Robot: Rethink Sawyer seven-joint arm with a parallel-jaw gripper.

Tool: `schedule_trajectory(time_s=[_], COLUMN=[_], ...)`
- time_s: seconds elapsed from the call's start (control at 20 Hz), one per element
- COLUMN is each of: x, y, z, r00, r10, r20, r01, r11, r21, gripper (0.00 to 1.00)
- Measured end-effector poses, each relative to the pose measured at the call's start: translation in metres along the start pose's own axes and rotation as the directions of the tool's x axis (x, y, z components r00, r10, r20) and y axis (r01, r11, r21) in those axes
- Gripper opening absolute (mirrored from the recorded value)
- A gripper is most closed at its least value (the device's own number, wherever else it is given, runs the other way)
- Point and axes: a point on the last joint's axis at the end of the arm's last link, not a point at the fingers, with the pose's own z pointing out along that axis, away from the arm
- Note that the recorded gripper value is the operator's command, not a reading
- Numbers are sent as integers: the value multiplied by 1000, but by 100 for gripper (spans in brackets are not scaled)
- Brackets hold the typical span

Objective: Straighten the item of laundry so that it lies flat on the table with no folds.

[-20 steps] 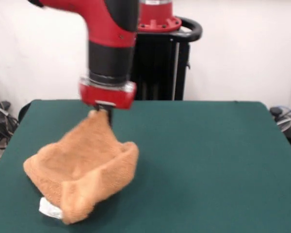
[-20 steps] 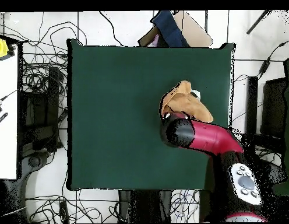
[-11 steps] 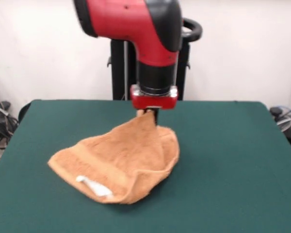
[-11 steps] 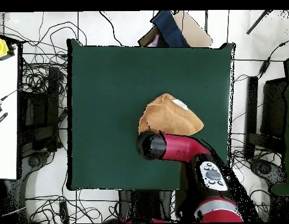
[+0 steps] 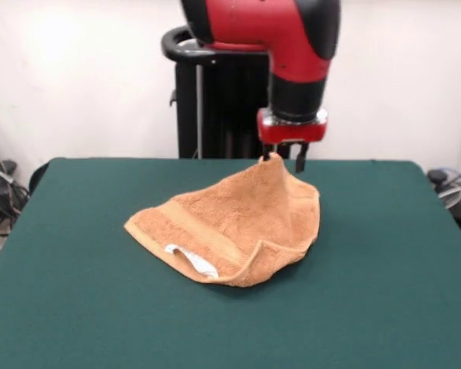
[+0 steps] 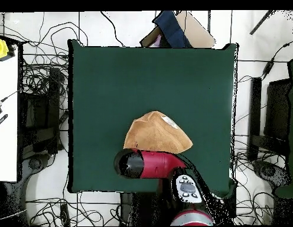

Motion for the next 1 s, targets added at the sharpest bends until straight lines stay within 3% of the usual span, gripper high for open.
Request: schedule_trajectory(time_s=[0.4,0.65,1.0], x=[-23,-54,-101], y=[15,16,1], z=[-45,-80,-96], r00=[997,992,976], r10=[64,90,117], r20=[48,88,185], r01=[-66,-98,-141], r11=[997,992,982], r21=[48,82,122], gripper=[100,100,100])
